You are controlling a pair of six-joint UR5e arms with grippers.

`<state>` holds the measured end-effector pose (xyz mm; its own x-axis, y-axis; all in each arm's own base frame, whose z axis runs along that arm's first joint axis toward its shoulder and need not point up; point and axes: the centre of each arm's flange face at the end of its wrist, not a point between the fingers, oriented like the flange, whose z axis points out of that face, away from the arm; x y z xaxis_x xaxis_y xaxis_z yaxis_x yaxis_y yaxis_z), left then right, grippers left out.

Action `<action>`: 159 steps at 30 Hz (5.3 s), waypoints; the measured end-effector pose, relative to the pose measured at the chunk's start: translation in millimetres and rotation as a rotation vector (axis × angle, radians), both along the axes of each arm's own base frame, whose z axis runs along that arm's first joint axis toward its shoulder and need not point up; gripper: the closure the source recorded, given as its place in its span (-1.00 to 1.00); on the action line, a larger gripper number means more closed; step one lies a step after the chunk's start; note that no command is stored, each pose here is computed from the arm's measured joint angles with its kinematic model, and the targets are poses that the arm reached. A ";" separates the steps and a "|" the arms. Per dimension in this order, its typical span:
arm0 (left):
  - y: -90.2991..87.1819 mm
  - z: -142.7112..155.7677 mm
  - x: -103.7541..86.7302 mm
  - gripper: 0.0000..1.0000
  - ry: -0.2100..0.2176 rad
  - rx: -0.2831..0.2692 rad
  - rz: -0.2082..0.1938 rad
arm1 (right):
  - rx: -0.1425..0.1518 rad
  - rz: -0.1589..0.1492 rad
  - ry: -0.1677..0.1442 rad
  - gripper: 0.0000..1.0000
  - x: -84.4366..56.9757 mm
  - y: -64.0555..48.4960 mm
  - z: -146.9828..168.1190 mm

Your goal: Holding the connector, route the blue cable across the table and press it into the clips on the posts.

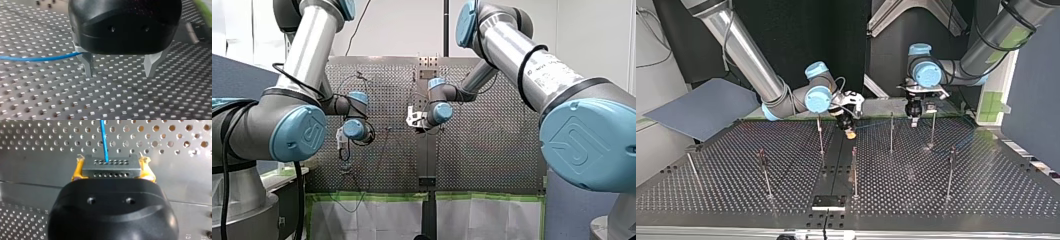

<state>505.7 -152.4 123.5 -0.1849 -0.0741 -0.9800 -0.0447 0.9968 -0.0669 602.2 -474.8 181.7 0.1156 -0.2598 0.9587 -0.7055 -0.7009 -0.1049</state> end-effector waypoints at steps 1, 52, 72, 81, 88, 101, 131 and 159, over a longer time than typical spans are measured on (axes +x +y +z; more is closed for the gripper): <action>-0.9 -2.5 -4.4 -1.00 0.014 0.009 0.002 | 0.000 0.002 0.000 1.00 0.7 0.9 -0.1; -104.2 54.3 -50.8 -1.00 -0.090 -0.022 -0.147 | 0.002 0.002 0.000 1.00 0.4 0.9 -0.7; -134.3 52.2 -2.7 -1.00 -0.117 -0.050 -0.126 | 0.002 -0.002 0.000 1.00 -1.0 -1.0 -0.6; -140.0 39.1 10.1 -1.00 -0.104 -0.055 -0.132 | 0.001 -0.006 -0.001 1.00 -2.9 -3.4 -0.6; -141.1 25.4 23.8 -1.00 -0.102 -0.058 -0.107 | 0.001 -0.008 -0.001 1.00 -3.8 -4.6 -0.7; -137.1 23.2 23.1 0.91 -0.104 -0.044 -0.013 | 0.000 -0.009 -0.001 1.00 -4.6 -5.8 -0.4; -149.3 54.6 -4.7 1.00 -0.045 -0.046 -0.028 | -0.009 -0.016 -0.004 1.00 -22.2 3.7 49.6; -146.2 182.5 -41.5 1.00 -0.156 -0.082 -0.051 | -0.053 -0.029 -0.035 1.00 -71.6 49.6 143.1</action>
<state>464.2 -298.5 306.0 -0.0363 -0.1497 -0.9881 0.0230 0.9883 -0.1506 530.6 -425.2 324.8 0.0746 -0.2117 0.9745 -0.7221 -0.6854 -0.0936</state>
